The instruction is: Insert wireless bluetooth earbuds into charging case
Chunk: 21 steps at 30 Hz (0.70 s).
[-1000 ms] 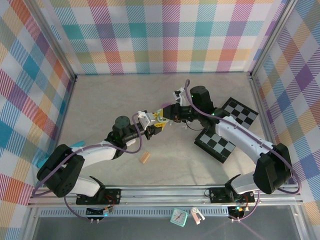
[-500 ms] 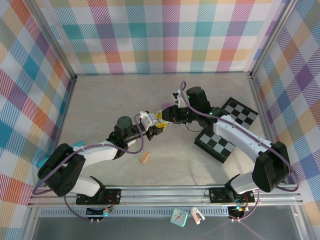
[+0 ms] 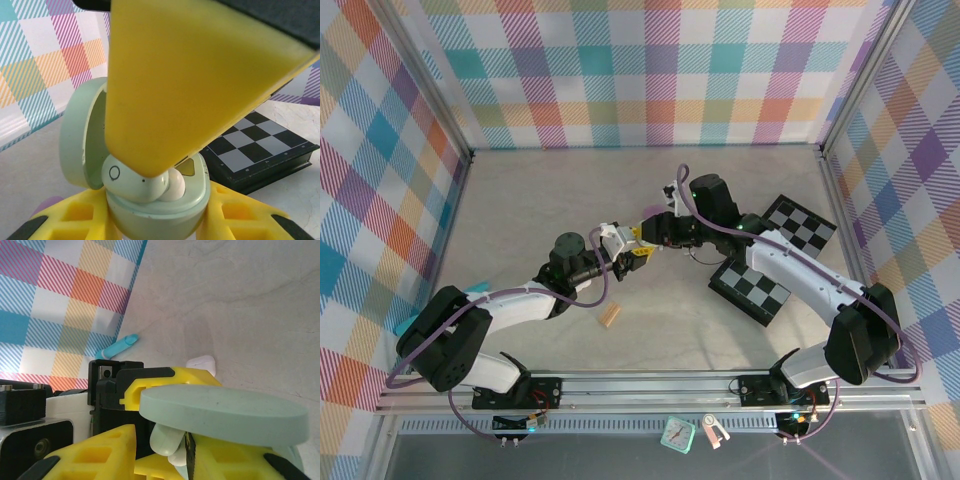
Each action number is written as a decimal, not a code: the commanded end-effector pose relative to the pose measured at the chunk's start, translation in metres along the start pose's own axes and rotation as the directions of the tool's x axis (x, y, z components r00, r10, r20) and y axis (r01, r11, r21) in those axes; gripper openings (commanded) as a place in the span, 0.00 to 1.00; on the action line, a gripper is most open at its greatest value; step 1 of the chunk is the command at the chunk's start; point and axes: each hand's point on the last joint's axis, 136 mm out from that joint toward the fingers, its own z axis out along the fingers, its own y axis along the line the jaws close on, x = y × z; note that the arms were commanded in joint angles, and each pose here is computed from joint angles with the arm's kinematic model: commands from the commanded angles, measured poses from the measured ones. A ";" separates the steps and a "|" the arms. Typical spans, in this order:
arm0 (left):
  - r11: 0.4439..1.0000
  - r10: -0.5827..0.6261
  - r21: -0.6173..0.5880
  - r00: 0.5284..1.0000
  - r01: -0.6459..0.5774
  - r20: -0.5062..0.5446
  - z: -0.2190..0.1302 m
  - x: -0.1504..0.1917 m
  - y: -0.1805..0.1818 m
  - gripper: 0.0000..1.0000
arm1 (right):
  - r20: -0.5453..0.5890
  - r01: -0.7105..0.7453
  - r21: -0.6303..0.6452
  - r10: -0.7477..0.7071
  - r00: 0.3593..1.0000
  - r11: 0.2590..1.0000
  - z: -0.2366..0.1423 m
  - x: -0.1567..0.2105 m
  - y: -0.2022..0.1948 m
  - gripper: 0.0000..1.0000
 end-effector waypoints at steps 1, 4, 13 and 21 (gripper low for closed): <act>0.999 0.032 0.002 0.997 -0.032 0.073 0.003 -0.026 0.000 0.27 | 0.009 0.024 0.030 -0.024 1.000 0.999 -0.007 0.000 0.002 0.33; 0.999 0.034 0.000 0.997 -0.034 0.074 0.003 -0.026 0.000 0.27 | 0.014 0.027 0.037 -0.027 1.000 0.999 -0.009 -0.001 0.002 0.34; 1.000 0.023 0.005 0.996 -0.023 0.085 0.004 -0.028 -0.001 0.27 | 0.045 0.065 0.033 -0.066 0.997 0.997 -0.019 -0.004 0.009 0.40; 0.999 0.027 -0.022 0.995 -0.025 0.092 0.001 -0.027 0.003 0.27 | 0.085 0.164 -0.026 -0.161 0.983 0.986 -0.036 -0.002 0.028 0.47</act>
